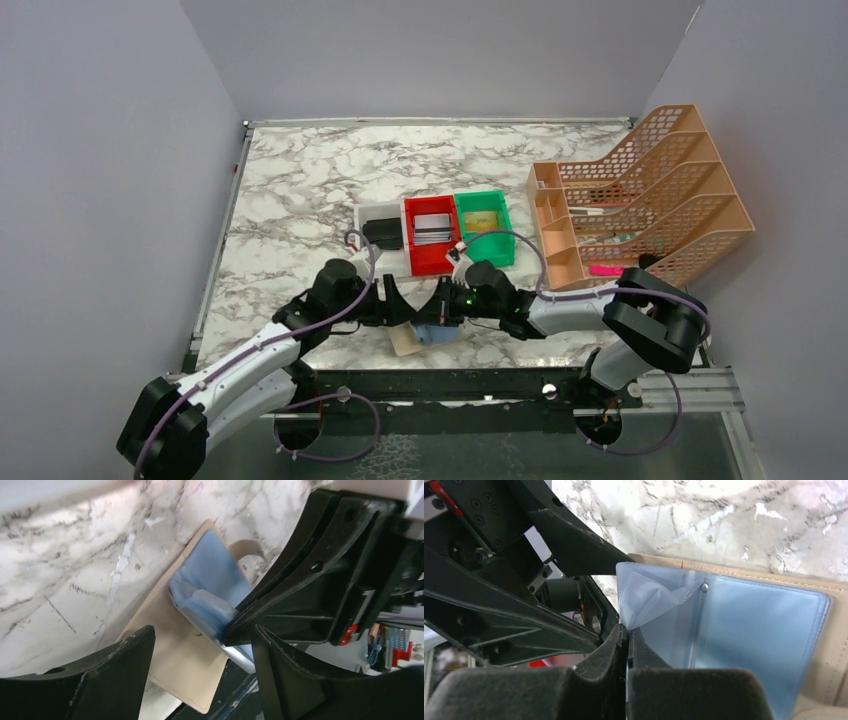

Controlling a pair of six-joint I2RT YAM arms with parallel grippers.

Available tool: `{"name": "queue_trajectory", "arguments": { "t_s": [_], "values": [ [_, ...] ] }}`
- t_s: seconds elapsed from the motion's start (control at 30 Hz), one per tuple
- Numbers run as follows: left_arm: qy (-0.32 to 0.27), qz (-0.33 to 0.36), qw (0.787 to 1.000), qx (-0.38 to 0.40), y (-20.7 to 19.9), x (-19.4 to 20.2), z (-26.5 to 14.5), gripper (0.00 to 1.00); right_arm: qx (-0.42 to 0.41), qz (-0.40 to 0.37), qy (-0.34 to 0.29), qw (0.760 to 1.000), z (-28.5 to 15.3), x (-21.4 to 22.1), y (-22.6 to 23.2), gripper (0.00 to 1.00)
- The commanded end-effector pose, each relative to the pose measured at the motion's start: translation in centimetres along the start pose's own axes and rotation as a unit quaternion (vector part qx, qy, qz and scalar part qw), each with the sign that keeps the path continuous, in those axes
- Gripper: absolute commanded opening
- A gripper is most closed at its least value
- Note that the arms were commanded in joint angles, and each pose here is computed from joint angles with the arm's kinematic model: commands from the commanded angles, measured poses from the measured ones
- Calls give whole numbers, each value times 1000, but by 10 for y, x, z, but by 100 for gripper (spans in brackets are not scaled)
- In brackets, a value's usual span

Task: Take the credit cards out of the card holder

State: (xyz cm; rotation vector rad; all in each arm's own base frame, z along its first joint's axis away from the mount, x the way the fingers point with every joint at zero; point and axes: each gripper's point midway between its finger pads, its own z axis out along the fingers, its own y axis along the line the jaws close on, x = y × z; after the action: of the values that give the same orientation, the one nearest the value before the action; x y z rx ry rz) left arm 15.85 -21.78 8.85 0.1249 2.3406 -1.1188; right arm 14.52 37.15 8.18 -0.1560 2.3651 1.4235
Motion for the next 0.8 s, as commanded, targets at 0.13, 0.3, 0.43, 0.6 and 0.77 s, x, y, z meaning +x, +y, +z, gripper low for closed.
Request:
{"name": "queue_trajectory", "arguments": {
  "t_s": [0.13, 0.3, 0.43, 0.6, 0.77],
  "values": [
    [-26, -26, 998, -52, 24, 6, 17, 78, -49, 13, 28, 998, 5, 12, 6, 2],
    [-49, -45, 997, -44, 22, -1, 23, 84, -45, 2, 37, 998, 4, 17, 1, 2],
    [-37, -57, 997, -43, 24, 7, 31, 75, -42, 1, 38, 998, 2, 19, -4, 3],
    [-39, -65, 996, -55, 30, 14, 32, 63, -33, 7, 34, 999, 1, 21, -9, 5],
    [-58, -69, 994, -61, 34, 11, 26, 59, 3, 6, 8, 1000, -5, 13, -19, 1]
  ]
}}
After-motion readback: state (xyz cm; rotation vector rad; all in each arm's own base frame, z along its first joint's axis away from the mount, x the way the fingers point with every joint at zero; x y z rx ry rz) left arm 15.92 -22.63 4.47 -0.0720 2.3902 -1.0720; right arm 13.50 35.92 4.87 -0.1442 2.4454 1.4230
